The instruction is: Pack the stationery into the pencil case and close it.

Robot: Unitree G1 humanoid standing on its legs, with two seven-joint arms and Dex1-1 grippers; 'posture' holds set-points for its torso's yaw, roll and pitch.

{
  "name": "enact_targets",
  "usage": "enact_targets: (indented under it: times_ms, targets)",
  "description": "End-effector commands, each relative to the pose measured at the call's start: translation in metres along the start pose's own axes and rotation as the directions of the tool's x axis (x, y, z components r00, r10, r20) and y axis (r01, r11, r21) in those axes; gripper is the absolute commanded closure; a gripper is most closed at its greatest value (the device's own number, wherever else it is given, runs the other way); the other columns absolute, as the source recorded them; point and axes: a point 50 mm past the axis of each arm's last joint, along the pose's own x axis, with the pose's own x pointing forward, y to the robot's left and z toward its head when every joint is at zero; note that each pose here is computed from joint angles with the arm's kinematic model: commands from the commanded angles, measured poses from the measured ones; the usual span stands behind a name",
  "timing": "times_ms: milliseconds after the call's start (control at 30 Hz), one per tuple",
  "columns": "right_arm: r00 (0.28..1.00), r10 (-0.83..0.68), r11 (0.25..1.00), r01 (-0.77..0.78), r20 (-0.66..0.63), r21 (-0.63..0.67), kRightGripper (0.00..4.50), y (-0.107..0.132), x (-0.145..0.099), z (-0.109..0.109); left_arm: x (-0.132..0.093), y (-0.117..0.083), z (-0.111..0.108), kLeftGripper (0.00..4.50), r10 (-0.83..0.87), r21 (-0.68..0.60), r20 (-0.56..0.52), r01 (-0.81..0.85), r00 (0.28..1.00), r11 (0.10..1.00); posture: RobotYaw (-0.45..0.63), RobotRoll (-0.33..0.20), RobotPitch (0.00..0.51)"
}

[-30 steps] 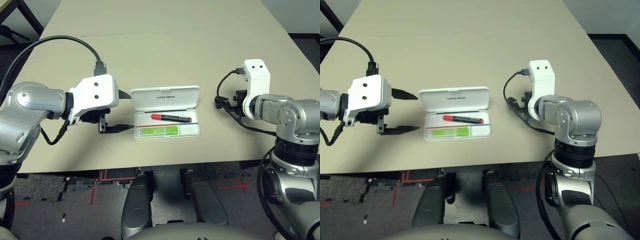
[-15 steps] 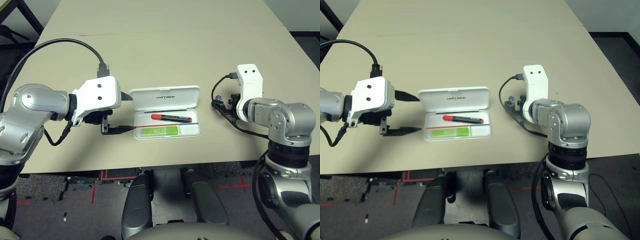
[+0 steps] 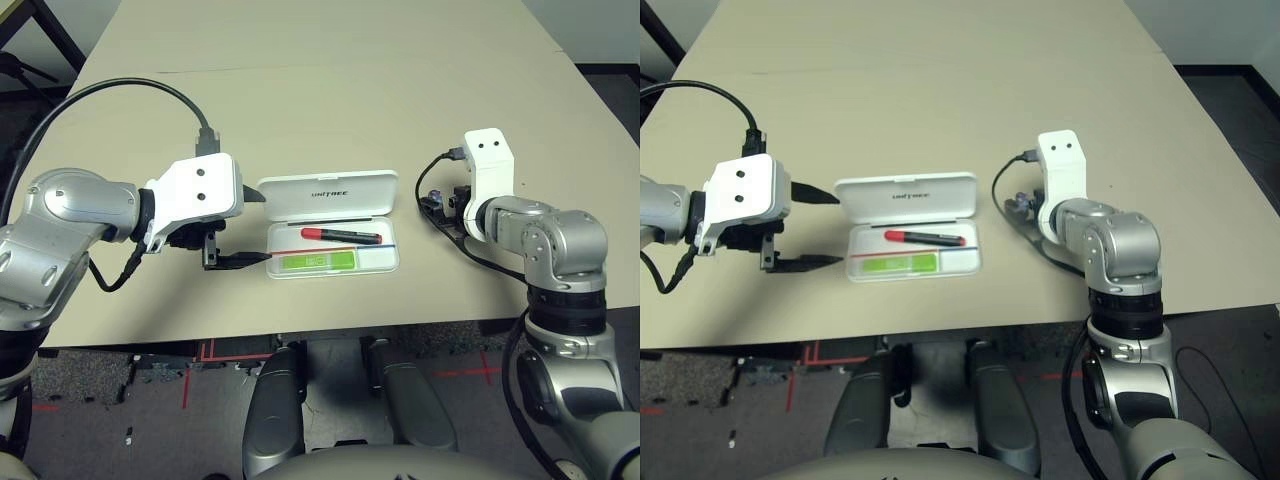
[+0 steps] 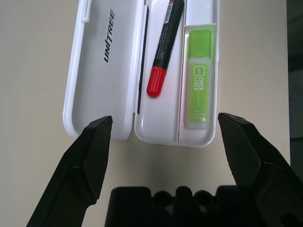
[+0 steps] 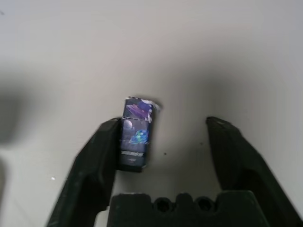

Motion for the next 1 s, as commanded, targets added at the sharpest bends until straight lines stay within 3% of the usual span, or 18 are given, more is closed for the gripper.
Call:
enact_targets:
  times_ms: [33, 167, 200, 433, 600, 800, 1000]
  targets:
    - [0.996, 0.053, 0.999, -0.053, -0.072, 0.005, 2.46, 0.006, 0.006, -0.013, 0.001, -0.002, 0.003, 0.0, -0.022, 0.018, -0.017, 0.022, 1.0, 1.0, 0.03, 0.0, 0.245]
    - [0.996, 0.056, 0.998, -0.057, -0.072, -0.004, 3.98, 0.006, 0.005, -0.012, 0.001, -0.002, 0.004, 0.0, -0.024, 0.019, -0.02, 0.024, 1.0, 1.0, 0.02, 0.0, 0.243]
    - [0.996, 0.057, 0.998, -0.058, -0.072, -0.006, 4.17, 0.005, 0.005, -0.012, 0.001, -0.002, 0.004, 0.0, -0.024, 0.019, -0.02, 0.025, 0.999, 1.0, 0.02, 0.0, 0.243]
    - [0.994, 0.09, 0.992, -0.096, -0.062, -0.087, 4.17, 0.0, 0.0, -0.006, 0.002, -0.001, 0.006, 0.0, -0.027, 0.023, -0.021, 0.027, 0.999, 0.999, 0.02, 0.0, 0.243]
    - [0.982, 0.179, 0.934, -0.187, -0.055, -0.303, 4.17, -0.011, -0.018, 0.014, 0.002, 0.001, 0.006, 0.0, -0.031, 0.027, -0.022, 0.031, 0.999, 0.999, 0.01, 0.0, 0.243]
    - [0.94, 0.314, 0.778, -0.333, -0.129, -0.533, 4.17, -0.036, -0.045, 0.039, 0.001, 0.004, 0.006, 0.0, -0.035, 0.033, -0.031, 0.036, 0.999, 0.999, 0.0, 0.0, 0.236]
    - [0.845, 0.465, 0.571, -0.514, -0.263, -0.64, 4.17, -0.043, -0.061, 0.045, -0.001, 0.006, 0.004, 0.0, -0.035, 0.033, -0.044, 0.037, 0.998, 0.999, 0.0, 0.0, 0.23]
